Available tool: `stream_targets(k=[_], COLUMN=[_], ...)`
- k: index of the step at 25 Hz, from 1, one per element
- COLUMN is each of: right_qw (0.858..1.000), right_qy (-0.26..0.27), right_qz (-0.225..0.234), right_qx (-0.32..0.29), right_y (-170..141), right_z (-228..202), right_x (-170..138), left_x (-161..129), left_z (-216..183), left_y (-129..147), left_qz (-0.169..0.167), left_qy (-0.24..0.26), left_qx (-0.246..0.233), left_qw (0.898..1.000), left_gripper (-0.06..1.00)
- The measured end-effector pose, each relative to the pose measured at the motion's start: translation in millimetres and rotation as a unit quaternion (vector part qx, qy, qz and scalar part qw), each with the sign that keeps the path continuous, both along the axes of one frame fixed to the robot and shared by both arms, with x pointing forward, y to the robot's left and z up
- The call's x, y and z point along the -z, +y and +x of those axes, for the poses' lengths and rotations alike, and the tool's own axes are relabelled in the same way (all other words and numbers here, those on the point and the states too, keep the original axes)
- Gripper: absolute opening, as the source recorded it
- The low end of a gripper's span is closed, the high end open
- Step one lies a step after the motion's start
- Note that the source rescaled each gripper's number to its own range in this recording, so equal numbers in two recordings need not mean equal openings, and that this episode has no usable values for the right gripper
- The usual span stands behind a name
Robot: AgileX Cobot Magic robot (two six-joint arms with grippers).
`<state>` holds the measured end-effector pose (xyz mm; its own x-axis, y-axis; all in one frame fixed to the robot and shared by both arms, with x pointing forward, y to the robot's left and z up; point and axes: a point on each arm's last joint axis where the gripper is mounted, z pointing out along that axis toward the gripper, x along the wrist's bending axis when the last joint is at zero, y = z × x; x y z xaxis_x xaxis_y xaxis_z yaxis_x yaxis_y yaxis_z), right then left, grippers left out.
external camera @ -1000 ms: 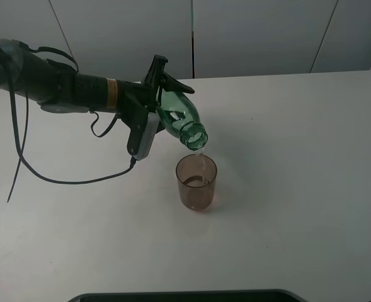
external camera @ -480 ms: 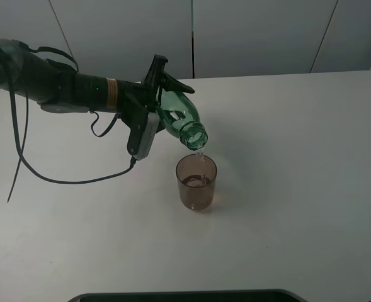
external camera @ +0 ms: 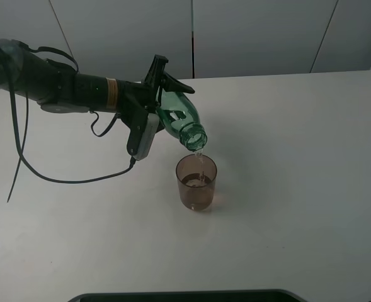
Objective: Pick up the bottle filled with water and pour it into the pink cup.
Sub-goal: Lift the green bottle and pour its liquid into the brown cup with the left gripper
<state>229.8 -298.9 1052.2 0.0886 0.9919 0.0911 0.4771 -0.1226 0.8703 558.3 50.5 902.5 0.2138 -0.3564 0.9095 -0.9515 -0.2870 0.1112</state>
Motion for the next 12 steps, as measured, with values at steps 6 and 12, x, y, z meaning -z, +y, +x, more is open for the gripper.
stream_targets(k=[6,12], right_qw=[1.000,1.000], right_qy=[0.000,0.000], right_qz=[0.000,0.000], right_qx=[0.000,0.000], right_y=[0.0,0.0], right_z=[0.0,0.0], right_x=[0.0,0.0], left_x=[0.0,0.0], left_z=[0.0,0.0], left_y=[0.0,0.0], left_qz=[0.000,0.001], left_qy=[-0.001,-0.004], left_qx=[0.000,0.002], left_qw=[1.000,1.000], left_gripper=[0.01,0.01])
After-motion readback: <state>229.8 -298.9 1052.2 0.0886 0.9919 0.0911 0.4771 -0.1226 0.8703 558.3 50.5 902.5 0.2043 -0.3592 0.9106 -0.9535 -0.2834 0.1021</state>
